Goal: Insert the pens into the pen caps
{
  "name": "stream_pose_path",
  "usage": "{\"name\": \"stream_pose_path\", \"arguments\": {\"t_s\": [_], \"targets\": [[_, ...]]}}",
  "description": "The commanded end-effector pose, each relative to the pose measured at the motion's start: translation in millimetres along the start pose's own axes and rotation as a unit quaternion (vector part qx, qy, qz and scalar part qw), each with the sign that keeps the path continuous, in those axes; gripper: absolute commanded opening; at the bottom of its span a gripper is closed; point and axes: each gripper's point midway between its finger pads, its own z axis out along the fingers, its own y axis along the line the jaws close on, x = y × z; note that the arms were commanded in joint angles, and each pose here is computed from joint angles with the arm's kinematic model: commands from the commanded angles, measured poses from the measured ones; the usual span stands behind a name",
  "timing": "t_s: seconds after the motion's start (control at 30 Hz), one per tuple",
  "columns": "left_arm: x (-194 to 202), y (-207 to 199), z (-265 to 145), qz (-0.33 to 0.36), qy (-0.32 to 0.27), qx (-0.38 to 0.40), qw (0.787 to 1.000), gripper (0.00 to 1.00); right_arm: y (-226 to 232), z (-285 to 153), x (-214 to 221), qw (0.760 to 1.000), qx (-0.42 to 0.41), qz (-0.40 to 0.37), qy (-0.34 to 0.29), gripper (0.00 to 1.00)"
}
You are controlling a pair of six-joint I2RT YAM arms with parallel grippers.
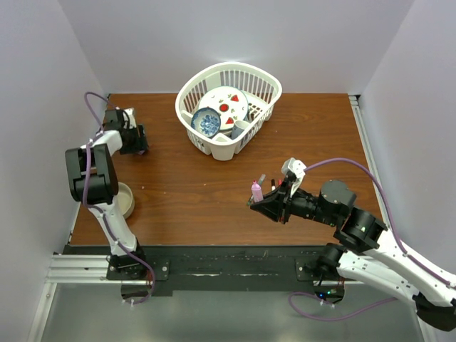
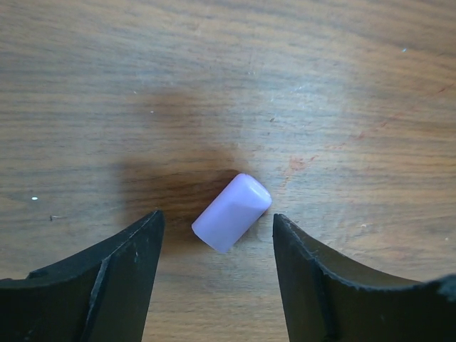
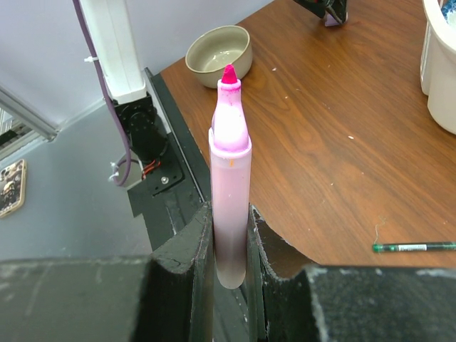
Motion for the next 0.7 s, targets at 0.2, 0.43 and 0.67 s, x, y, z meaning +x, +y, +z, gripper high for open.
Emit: {"name": "stream_pose_path", "arguments": {"t_s": [0.2,0.43,0.67], "targets": [[-7,-13,11,0.071,0.013,0.007,0.997,0.62,5,-3,-23,1.0,-0.001,-0.014,-0.026,0.0],[2,-15,17,0.094,0.032,-0.022,0.995,0.56,4,-8,-24,0.999,0.005,-0.018,-0.03,0.0],[4,-16,8,0.104,0.029,-0.032,0.994,0.5,3,-9,-22,0.999,0.008,-0.02,-0.03,0.0]]}}
